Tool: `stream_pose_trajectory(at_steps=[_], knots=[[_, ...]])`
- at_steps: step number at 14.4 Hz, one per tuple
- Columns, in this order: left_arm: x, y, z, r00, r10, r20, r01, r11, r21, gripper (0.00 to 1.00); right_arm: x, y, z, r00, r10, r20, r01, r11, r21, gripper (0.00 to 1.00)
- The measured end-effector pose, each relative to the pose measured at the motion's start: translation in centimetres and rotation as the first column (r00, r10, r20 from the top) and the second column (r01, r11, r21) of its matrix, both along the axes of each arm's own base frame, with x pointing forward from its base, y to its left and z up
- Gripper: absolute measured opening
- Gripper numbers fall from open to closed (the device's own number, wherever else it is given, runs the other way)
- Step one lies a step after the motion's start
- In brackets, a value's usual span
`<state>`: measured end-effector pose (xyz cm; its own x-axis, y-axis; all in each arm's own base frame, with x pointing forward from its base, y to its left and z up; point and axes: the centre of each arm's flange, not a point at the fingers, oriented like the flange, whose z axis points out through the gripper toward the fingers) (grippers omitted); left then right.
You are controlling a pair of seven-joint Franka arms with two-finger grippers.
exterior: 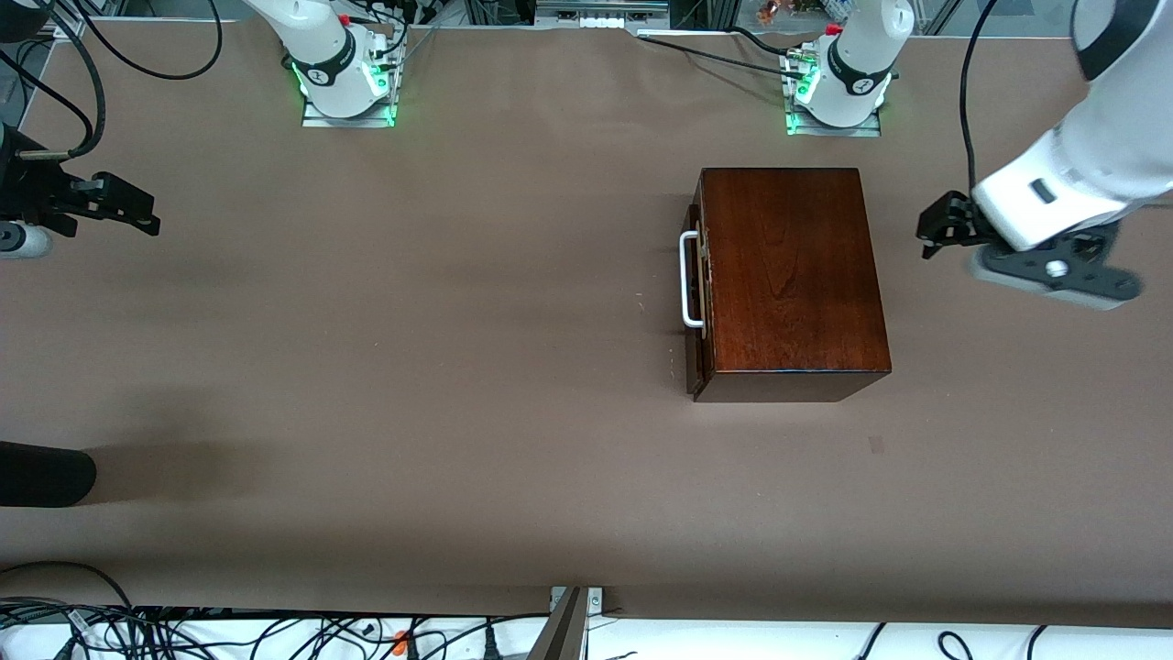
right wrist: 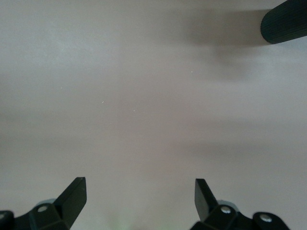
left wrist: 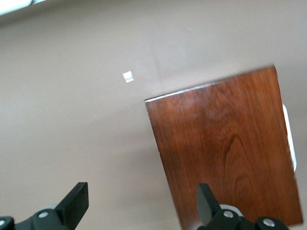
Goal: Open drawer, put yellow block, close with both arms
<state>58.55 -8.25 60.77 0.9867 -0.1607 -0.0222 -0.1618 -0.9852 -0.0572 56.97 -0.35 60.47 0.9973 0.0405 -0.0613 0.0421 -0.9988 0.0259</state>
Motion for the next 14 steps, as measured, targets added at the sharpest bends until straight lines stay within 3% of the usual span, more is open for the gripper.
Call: stream_pose_trajectory(at_steps=[4,14], knots=[[-2.0,3.4,0.1,0.995,0.1,0.03,-0.1,0.995,-0.01,1.0,0.3,0.0,-0.1,1.0,0.0,0.014,0.0,1.0,0.0,1.0],[-1.6,3.4,-0.5,0.992,0.117,0.039,-0.117,0.993,-0.013,1.0,0.1,0.0,-0.3,1.0,0.0,-0.003,0.0,1.0,0.0,1.0]])
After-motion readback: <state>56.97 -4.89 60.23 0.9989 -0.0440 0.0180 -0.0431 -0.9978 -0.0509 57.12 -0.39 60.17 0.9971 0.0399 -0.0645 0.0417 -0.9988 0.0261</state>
